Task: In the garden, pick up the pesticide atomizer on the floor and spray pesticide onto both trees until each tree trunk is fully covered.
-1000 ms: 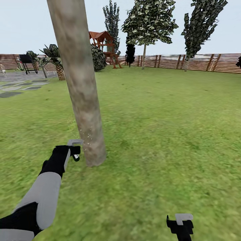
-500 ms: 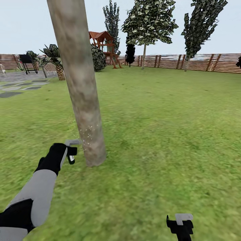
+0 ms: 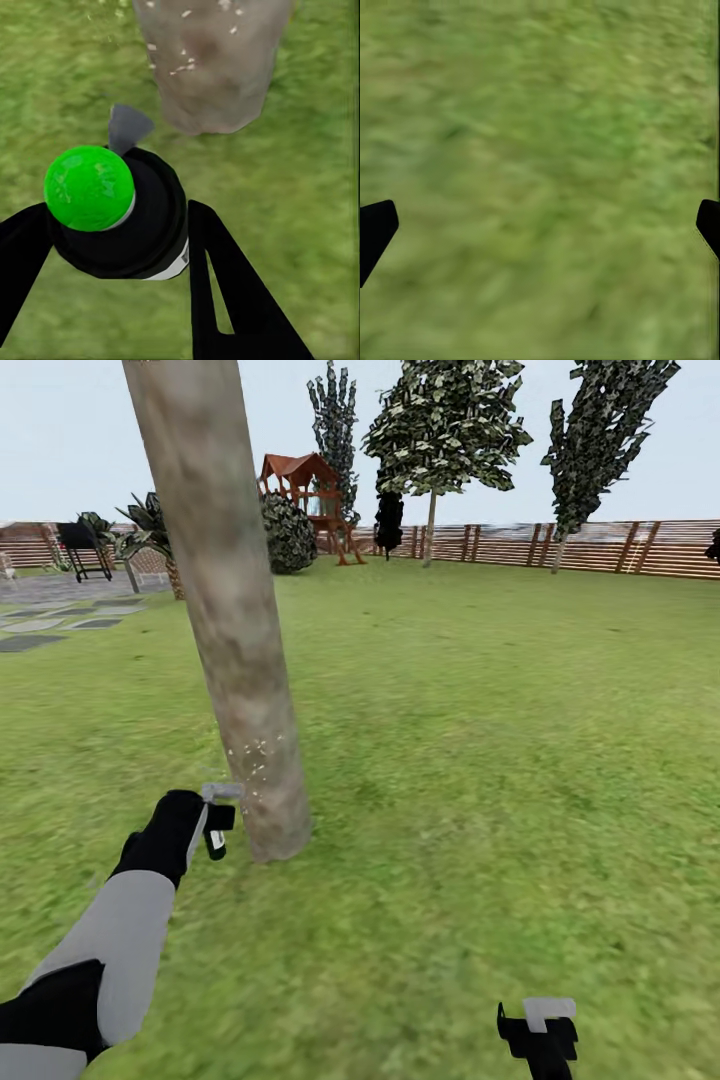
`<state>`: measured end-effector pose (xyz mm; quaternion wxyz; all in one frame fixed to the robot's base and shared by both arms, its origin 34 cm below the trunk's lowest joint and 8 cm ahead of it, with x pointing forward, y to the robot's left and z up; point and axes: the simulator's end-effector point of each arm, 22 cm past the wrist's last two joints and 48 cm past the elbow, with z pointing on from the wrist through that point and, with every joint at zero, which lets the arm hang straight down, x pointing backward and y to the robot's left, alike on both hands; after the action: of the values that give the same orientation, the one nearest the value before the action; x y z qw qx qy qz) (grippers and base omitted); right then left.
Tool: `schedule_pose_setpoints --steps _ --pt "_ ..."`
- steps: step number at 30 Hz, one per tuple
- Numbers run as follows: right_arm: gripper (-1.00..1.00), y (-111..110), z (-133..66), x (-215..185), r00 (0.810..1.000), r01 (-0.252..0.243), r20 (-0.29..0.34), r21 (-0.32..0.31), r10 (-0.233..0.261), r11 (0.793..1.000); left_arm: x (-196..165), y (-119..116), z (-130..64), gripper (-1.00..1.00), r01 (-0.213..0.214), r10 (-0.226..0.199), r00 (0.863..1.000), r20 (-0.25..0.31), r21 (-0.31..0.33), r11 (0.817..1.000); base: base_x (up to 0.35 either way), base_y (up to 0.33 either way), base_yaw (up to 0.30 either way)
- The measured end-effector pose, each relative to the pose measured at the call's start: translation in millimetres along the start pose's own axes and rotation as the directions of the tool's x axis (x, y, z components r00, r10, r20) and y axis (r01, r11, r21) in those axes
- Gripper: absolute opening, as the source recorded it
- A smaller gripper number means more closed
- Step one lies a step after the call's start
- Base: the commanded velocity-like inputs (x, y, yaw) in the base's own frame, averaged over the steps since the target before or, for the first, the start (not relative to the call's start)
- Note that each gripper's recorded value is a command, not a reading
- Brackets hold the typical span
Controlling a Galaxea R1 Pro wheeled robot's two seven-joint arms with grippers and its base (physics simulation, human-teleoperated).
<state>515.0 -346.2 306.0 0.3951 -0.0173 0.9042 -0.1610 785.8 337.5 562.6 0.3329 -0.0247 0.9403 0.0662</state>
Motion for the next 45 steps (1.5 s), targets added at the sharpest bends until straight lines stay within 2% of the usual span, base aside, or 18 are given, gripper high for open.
schedule_pose_setpoints --steps 1,4,6,8,10,14,16,17,18,21,31,34,35,36,37,41,45 --pt "1.0 0 0.3 0 1.0 0.0 -0.001 0.0 0.0 1.0 24 0 8.6 -1.0 -0.001 0.001 1.0 -0.024 0.0 1.0 -0.154 -0.252 0.0" --pt "1.0 0 0.2 0 1.0 0.0 -0.001 0.0 0.0 1.0 26 2 10.0 -1.0 0.047 -0.047 0.999 -0.021 0.009 0.999 -0.17 -0.247 0.0" --pt "1.0 0 0.2 0 1.0 0.0 -0.001 0.0 0.0 1.0 41 3 14.3 -1.0 0.057 -0.056 0.997 -0.044 0.011 0.998 -0.077 -0.258 0.0" --pt "1.0 0 0.1 0 1.0 0.0 -0.001 0.0 0.0 1.0 52 3 17.9 -1.0 0.055 -0.055 0.997 -0.049 0.011 0.998 0.012 -0.264 0.059" --pt "1.0 0 0.0 0 1.0 -0.001 -0.001 0.0 0.001 1.0 57 4 21.8 -1.0 0.048 -0.048 0.998 -0.032 0.005 0.999 0.145 -0.229 0.192" --pt "1.0 1 -0.2 0 1.0 -0.001 -0.001 -0.001 0.001 1.0 63 16 24.3 -1.0 0.043 -0.044 0.999 -0.02 -0.066 0.997 0.221 -0.195 0.257" --pt "1.0 1 -0.2 0 1.0 -0.001 -0.001 -0.001 0.001 1.0 67 16 25.5 -1.0 0.044 -0.047 0.999 -0.026 -0.079 0.996 0.243 -0.184 0.275" --pt "1.0 1 -0.1 0 1.0 -0.001 0.0 -0.001 0.001 1.0 72 14 27.2 -1.0 0.057 -0.06 0.998 -0.035 -0.072 0.996 0.243 -0.185 0.273" --pt "1.0 1 -0.1 0 1.0 -0.001 -0.001 -0.001 0.001 1.0 81 6 31.0 -1.0 0.133 -0.134 0.99 -0.049 -0.034 0.991 0.215 -0.204 0.207" --pt "1.0 0 0.1 0 1.0 -0.001 0.0 0.0 0.001 1.0 84 1 32.5 -1.0 0.161 -0.162 0.985 -0.054 -0.017 0.987 0.11 -0.245 0.071" --pt "1.0 0 0.1 0 1.0 0.001 0.0 -0.001 -0.001 1.0 86 2 33.1 -1.0 0.168 -0.169 0.984 -0.057 -0.017 0.986 0.015 -0.274 0.003" --pt "1.0 0 0.0 0 1.0 0.001 0.0 -0.001 -0.001 1.0 87 14 33.0 -1.0 0.165 -0.168 0.984 -0.055 -0.042 0.985 0.148 -0.25 0.0" --pt "1.0 0 0.0 0 1.0 0.001 0.0 -0.001 -0.001 1.0 87 20 32.9 -1.0 0.164 -0.167 0.984 -0.055 -0.059 0.985 0.194 -0.228 0.101" --pt "1.0 0 0.1 0 1.0 0.001 0.0 -0.001 -0.001 1.0 100 35 33.9 -1.0 0.16 -0.167 0.984 -0.066 -0.103 0.982 0.217 -0.212 0.186" --pt "1.0 0 0.1 0 1.0 0.001 0.001 -0.001 -0.001 1.0 108 39 35.0 -1.0 0.169 -0.178 0.982 -0.07 -0.113 0.979 0.226 -0.206 0.219" --pt "1.0 0 0.3 0 1.0 0.0 0.001 -0.001 0.0 1.0 120 46 36.8 -1.0 0.172 -0.183 0.981 -0.068 -0.137 0.975 0.131 -0.102 0.263" --pt "1.0 0 0.3 0 1.0 0.0 0.001 -0.001 0.0 1.0 128 39 38.5 -1.0 0.173 -0.183 0.981 -0.07 -0.128 0.977 0.005 -0.003 0.249"
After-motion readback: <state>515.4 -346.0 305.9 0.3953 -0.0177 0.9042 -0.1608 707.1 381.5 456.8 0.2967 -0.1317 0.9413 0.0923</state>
